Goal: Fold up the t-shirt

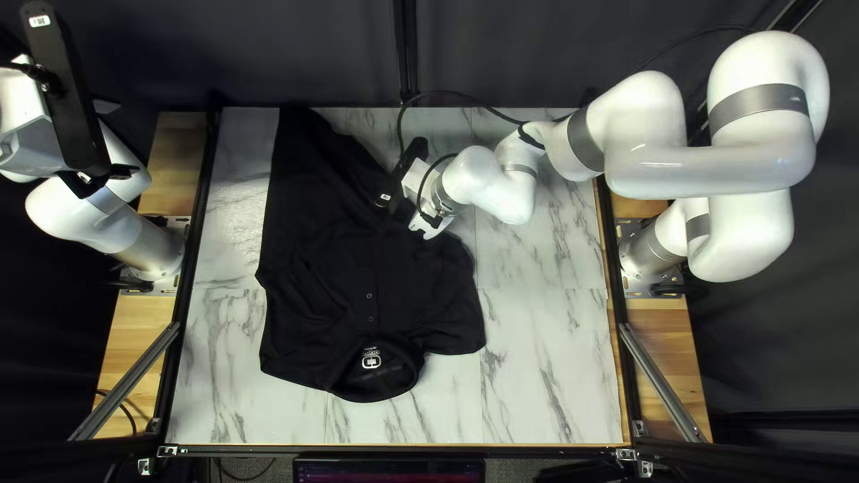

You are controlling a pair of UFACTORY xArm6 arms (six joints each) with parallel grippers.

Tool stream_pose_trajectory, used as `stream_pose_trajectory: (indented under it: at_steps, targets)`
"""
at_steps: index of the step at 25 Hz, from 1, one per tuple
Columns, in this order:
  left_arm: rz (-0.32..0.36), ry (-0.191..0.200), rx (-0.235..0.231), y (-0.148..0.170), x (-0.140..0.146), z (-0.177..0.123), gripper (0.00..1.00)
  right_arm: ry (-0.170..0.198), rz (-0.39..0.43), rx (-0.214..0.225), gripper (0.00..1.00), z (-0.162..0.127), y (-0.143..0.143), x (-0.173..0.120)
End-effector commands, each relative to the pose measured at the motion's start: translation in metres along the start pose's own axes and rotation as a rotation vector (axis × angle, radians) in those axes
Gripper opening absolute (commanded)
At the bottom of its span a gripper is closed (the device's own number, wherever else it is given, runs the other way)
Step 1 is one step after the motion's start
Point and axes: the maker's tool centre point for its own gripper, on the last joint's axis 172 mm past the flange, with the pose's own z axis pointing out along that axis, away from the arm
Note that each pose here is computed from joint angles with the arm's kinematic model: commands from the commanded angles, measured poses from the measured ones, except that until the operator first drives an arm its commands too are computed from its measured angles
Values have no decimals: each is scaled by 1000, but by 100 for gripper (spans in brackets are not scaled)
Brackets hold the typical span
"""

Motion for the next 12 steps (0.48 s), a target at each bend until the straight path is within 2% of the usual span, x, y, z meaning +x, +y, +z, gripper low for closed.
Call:
stream_pose_trajectory:
  at_steps: [1,12]
  targets:
    - [0,0,0,0,0,0,100,7,0,2,0,-11,-2,2]
    - [0,0,0,0,0,0,100,24,-57,-39,0,-50,-2,24]
